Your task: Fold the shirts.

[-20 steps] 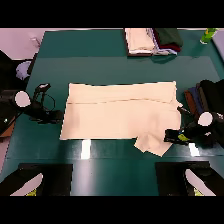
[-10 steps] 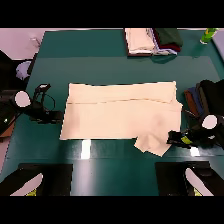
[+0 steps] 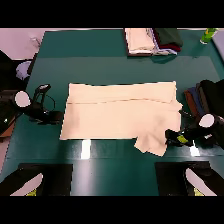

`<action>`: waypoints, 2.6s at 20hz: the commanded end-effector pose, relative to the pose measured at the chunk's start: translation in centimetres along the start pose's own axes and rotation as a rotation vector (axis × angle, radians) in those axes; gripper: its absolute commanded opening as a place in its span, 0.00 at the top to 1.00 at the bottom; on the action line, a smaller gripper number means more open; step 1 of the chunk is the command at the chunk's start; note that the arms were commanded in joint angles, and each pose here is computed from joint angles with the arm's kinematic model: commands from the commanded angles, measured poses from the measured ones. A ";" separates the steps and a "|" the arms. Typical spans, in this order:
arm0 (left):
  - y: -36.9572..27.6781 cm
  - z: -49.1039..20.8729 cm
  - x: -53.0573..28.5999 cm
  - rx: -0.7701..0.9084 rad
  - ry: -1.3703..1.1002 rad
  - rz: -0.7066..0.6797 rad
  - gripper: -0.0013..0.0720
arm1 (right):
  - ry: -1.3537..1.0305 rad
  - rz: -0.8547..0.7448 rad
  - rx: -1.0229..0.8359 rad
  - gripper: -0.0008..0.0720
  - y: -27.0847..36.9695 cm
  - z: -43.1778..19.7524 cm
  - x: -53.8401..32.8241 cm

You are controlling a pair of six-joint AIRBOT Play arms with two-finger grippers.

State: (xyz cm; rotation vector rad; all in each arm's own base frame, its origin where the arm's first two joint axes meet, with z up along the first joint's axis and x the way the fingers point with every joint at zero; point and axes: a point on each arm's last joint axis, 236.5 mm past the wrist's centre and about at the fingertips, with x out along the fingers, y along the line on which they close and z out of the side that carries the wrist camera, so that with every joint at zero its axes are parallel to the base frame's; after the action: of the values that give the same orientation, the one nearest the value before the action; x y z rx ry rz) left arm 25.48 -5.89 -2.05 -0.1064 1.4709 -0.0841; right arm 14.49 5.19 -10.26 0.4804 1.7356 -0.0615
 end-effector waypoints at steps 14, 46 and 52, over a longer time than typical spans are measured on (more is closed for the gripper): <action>-1.2 -5.2 6.4 -0.103 0.105 -0.096 0.31 | 0.013 -0.055 -0.129 0.96 0.7 -0.5 1.1; -2.6 10.0 -1.5 0.113 -0.191 -0.060 0.94 | -0.407 -0.184 -0.350 0.97 7.3 17.0 -16.4; -2.8 15.1 1.6 0.102 -0.205 -0.054 0.94 | -0.391 -0.184 -0.355 0.97 9.6 23.8 -15.3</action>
State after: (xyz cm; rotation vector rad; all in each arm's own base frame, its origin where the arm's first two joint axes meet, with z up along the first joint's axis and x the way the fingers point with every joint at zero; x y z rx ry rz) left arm 38.24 -8.36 -0.65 -0.0702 1.2723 -0.1887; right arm 38.86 2.24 2.00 0.0401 1.3652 0.0128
